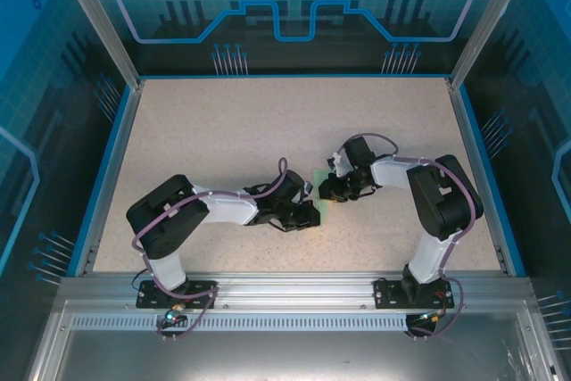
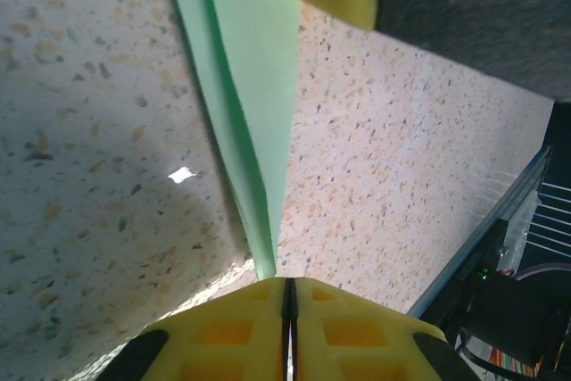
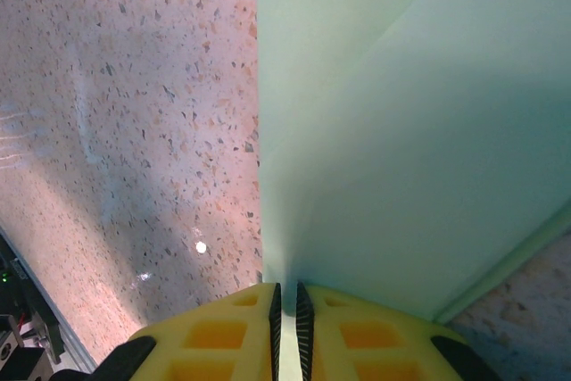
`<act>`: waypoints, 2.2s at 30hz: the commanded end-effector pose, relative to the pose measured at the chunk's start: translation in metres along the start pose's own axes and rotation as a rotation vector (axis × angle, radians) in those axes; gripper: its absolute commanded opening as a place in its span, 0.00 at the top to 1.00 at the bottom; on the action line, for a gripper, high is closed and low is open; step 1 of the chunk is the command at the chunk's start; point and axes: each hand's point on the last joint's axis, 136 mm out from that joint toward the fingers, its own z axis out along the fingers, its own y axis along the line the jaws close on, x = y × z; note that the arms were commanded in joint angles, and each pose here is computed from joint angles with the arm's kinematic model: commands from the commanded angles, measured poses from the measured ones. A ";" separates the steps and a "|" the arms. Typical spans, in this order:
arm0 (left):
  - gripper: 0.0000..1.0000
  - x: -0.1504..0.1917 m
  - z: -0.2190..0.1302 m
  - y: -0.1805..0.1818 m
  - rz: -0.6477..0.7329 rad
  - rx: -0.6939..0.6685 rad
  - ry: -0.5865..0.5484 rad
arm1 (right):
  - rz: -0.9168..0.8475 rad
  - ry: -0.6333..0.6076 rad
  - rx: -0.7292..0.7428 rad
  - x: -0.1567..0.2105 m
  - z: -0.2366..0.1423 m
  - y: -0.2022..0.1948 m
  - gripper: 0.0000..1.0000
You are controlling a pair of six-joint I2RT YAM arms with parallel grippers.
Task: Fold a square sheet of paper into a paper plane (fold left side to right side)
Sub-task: Fold the wing for the fifth time at the center of the table, then pick up the paper plane at the center of the table.
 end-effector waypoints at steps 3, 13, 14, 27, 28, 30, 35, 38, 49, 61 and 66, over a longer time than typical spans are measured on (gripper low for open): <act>0.86 0.000 0.007 -0.023 0.042 0.050 0.028 | 0.019 0.059 0.126 0.018 0.016 -0.028 0.83; 0.82 0.001 0.022 -0.004 0.043 -0.048 0.051 | 0.023 0.067 0.131 0.020 0.016 -0.030 0.83; 0.82 0.001 0.022 -0.001 0.041 -0.060 0.050 | 0.021 0.066 0.132 0.019 0.016 -0.030 0.83; 0.82 0.008 0.020 0.025 0.007 -0.135 0.045 | 0.016 0.076 0.156 0.023 0.013 -0.033 0.83; 0.82 0.009 0.020 0.026 0.005 -0.135 0.045 | 0.017 0.077 0.158 0.023 0.014 -0.033 0.83; 0.82 0.011 0.019 0.029 -0.001 -0.137 0.048 | 0.019 0.083 0.161 0.025 0.014 -0.035 0.83; 0.84 0.022 0.018 0.030 -0.004 -0.116 0.078 | 0.007 0.063 0.135 0.014 0.013 -0.026 0.83; 0.85 0.031 0.018 0.030 0.002 -0.097 0.102 | 0.010 0.055 0.108 0.011 0.013 -0.022 0.83; 0.83 0.032 -0.010 -0.001 0.096 0.033 0.046 | -0.079 -0.087 0.030 -0.025 -0.026 0.018 0.79; 0.49 -0.010 -0.091 0.013 0.183 -0.196 -0.326 | -0.164 -0.259 0.365 -0.003 -0.090 0.012 0.49; 0.44 -0.018 -0.117 0.026 0.176 -0.292 -0.421 | -0.158 -0.237 0.448 0.023 -0.075 -0.001 0.45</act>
